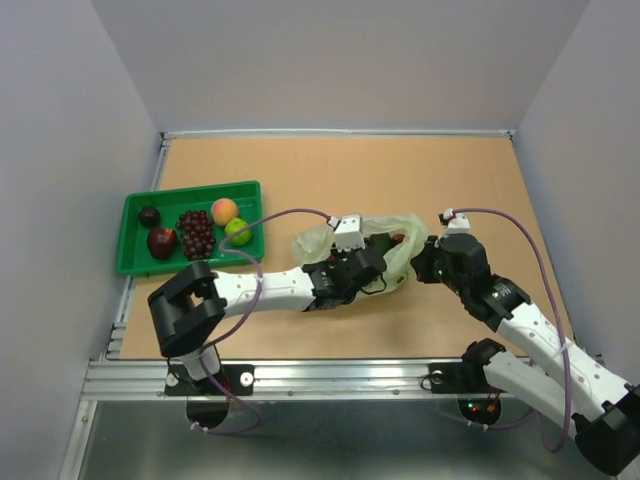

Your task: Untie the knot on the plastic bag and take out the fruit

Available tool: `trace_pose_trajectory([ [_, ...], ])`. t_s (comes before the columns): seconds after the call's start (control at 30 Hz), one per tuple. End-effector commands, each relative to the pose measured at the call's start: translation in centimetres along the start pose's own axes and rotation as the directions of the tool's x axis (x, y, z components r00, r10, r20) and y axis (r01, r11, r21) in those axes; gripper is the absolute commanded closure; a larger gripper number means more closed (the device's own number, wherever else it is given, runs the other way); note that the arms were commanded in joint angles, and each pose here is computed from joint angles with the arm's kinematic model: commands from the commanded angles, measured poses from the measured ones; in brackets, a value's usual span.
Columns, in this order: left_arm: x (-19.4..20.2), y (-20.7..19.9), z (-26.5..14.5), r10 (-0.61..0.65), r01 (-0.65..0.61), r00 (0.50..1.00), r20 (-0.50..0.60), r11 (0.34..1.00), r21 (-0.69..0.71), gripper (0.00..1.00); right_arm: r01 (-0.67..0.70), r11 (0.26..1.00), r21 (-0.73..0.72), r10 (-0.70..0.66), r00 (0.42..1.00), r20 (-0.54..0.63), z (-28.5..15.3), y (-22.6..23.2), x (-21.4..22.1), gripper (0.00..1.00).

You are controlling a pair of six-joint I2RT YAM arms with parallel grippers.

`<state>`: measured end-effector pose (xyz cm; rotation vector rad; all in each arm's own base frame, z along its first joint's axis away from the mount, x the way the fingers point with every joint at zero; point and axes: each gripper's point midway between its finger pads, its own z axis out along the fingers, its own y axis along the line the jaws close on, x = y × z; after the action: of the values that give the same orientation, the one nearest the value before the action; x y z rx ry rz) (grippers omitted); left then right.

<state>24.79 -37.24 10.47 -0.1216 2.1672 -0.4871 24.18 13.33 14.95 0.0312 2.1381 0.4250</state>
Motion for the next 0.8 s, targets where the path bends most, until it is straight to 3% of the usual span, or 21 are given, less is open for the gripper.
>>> trace_pose_trajectory([
  [0.0, -4.5, -0.4, -3.4, 0.011, -0.018, 0.991, 0.133, 0.998, 0.053, 1.00, -0.012, 0.999, 0.051, 0.010, 0.999, 0.041, 0.5, -0.8, -0.6, 1.00],
  [0.23, -8.7, 1.9, -7.8, 0.021, -0.054, 0.965, 0.260, 0.992, 0.118, 1.00, -0.030, 0.994, 0.105, 0.026, 0.999, 0.044, 0.8, -1.8, -0.2, 1.00],
  [0.4, -8.9, 2.6, -8.5, 0.006, -0.045, 0.968, 0.252, 0.988, 0.148, 1.00, -0.039, 0.992, 0.121, 0.037, 0.999, 0.022, 0.9, -2.1, 0.4, 1.00],
  [0.47, -9.9, 1.5, -9.9, -0.010, -0.052, 0.965, 0.262, 0.972, 0.229, 1.00, -0.040, 0.991, 0.124, 0.039, 0.999, 0.009, 1.0, -2.1, 0.8, 1.00],
  [0.57, -12.8, -2.1, -13.5, -0.013, -0.134, 0.948, 0.317, 0.890, 0.436, 1.00, -0.039, 0.991, 0.131, 0.040, 0.999, -0.009, 1.2, -2.3, 1.3, 1.00],
  [0.6, -13.3, -3.9, -15.1, -0.019, -0.158, 0.950, 0.311, 0.831, 0.534, 1.00, -0.038, 0.990, 0.133, 0.040, 0.999, -0.012, 1.3, -2.3, 1.4, 0.99],
  [0.7, -17.1, -5.3, -17.8, -0.049, -0.199, 0.934, 0.354, 0.752, 0.629, 1.00, -0.033, 0.991, 0.126, 0.036, 0.999, -0.017, 1.4, -2.1, 1.3, 1.00],
  [0.77, -20.4, -5.0, -18.7, -0.087, -0.204, 0.911, 0.402, 0.753, 0.625, 1.00, -0.028, 0.992, 0.119, 0.031, 0.999, -0.018, 1.3, -2.0, 1.3, 1.00],
])
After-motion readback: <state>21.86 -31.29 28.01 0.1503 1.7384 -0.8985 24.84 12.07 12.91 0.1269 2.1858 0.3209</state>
